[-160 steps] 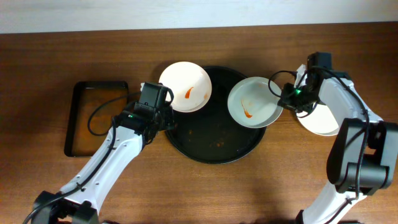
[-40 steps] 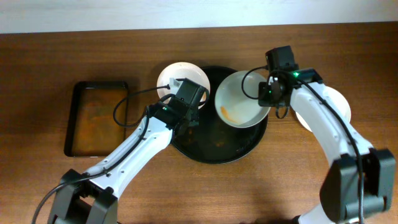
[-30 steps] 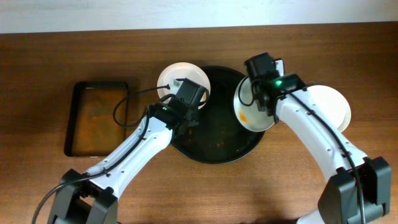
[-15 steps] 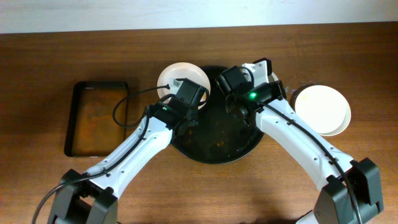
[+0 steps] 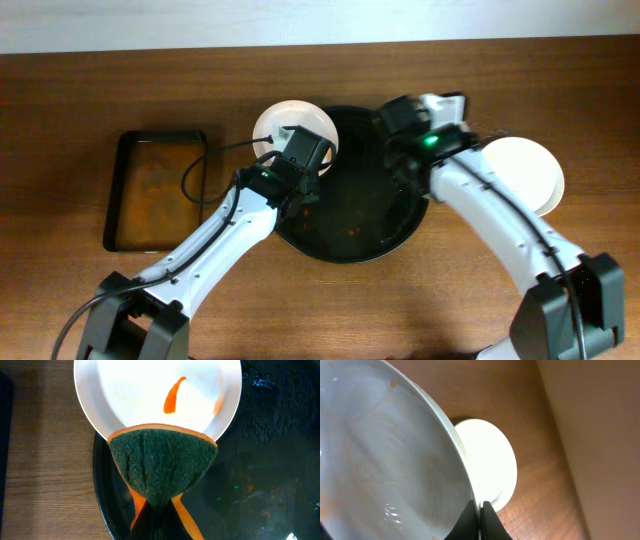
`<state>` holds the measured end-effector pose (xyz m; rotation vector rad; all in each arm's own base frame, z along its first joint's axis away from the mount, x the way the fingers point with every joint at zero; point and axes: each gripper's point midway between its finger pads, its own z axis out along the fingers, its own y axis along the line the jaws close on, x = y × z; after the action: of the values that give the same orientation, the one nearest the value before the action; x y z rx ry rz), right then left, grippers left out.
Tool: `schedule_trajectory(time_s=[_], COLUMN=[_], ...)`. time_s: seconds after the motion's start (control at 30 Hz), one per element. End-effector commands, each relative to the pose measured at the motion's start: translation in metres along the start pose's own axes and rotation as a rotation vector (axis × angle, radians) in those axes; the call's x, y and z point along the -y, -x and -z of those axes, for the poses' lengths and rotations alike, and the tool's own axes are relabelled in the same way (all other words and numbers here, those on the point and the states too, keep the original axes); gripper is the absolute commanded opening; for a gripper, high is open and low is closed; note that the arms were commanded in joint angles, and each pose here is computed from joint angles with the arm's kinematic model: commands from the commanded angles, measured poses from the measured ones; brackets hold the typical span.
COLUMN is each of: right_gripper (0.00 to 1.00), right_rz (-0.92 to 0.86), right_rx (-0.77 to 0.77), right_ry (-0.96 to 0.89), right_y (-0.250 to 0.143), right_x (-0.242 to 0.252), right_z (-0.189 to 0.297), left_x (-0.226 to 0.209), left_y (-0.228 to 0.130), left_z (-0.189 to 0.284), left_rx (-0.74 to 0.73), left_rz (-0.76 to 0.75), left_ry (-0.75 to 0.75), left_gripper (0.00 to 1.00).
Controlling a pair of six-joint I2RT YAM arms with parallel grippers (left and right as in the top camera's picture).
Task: Clean dirty plates on tray and stack at the side
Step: 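Carry the plate right with the right gripper and stack it on the first, then grasp the last white plate with the right gripper and pull it to center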
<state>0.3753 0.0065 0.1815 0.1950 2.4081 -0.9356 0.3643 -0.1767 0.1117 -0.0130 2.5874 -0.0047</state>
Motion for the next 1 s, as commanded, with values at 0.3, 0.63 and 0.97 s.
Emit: schedule_trajectory(time_s=[0.3, 0.63, 0.97], right_gripper=[0.04, 0.56, 0.46], right_rz=[-0.583, -0.634, -0.416], right_rx=[-0.394, -0.482, -0.413], right_ry=[0.093, 0.344, 0.78], right_y=[-0.056, -0.063, -0.027], right_x=[0.13, 0.104, 0.013], right_z=[-0.109, -0.127, -0.069], left_x=[-0.004, -0.005, -0.066], left_y=[0.015, 0.014, 0.045], left_z=[0.012, 0.012, 0.058], left_rx=[0.052, 0.046, 0.161], left_rz=[0.003, 0.001, 0.118], left_ry=[0.005, 0.008, 0.101], left_gripper=[0.01, 0.01, 0.01])
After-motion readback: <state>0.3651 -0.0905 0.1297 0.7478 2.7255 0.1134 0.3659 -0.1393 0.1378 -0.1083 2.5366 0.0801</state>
